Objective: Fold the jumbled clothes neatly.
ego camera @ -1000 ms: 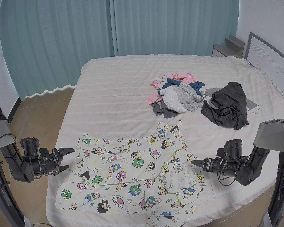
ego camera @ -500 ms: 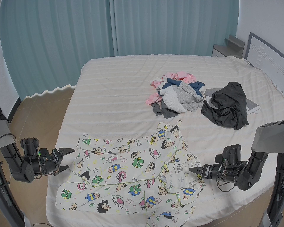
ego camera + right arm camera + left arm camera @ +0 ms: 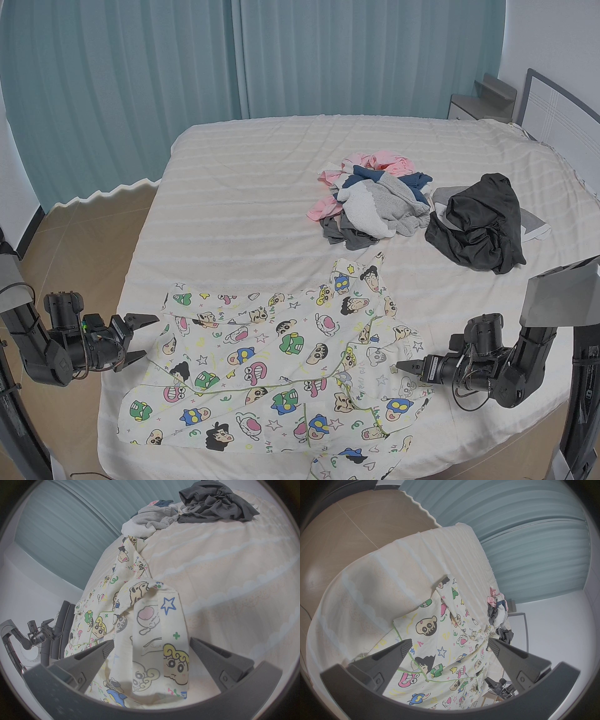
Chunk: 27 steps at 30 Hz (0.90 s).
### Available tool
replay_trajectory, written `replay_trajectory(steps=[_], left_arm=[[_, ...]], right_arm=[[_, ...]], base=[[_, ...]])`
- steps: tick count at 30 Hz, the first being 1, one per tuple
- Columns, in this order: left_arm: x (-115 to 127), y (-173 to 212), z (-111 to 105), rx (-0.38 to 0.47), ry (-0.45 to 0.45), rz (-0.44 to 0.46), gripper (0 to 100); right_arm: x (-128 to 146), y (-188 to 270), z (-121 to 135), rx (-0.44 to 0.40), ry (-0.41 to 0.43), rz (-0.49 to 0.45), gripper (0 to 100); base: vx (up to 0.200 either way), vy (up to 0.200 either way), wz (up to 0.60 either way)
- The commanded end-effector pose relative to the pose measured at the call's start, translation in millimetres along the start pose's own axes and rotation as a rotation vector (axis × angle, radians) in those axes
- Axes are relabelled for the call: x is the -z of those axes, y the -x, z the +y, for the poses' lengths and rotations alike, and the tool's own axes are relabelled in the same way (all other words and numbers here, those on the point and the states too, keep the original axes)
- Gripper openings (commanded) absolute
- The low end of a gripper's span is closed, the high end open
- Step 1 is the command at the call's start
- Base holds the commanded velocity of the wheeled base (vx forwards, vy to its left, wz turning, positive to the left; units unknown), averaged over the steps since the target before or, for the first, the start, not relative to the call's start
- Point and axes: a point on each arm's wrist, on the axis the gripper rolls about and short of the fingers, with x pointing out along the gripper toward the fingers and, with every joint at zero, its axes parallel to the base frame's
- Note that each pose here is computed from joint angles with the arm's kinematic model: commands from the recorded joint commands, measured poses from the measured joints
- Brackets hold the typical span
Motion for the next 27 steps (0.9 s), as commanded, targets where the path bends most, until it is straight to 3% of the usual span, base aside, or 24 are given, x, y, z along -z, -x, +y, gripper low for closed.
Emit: replay_trajectory(steps=[1,5,6,18,27], left_arm=[[0,0,1,-0.002,0.002,0.0,100],[0,0,1,-0.002,0.002,0.0,100],[0,0,1,-0.002,0.002,0.0,100],[0,0,1,-0.002,0.0,0.0,100],[0,0,1,-0.002,0.002,0.0,100]], right_arm=[[1,-3,-1,0.002,-0.003,0.006,100],[3,-7,-2,0.003,-0.001,0.013,100],[2,-9,-1,0.0,-0.001,0.01,0],[-3,-11,-5,0.007,-0.011,-0.015,0],[-21,1,-15,0.014,-0.028,-0.112,0]], base=[[0.0,0.0,0.0],[0.0,0.0,0.0],[0.0,0.0,0.0],[0.0,0.0,0.0],[0.0,0.0,0.0]])
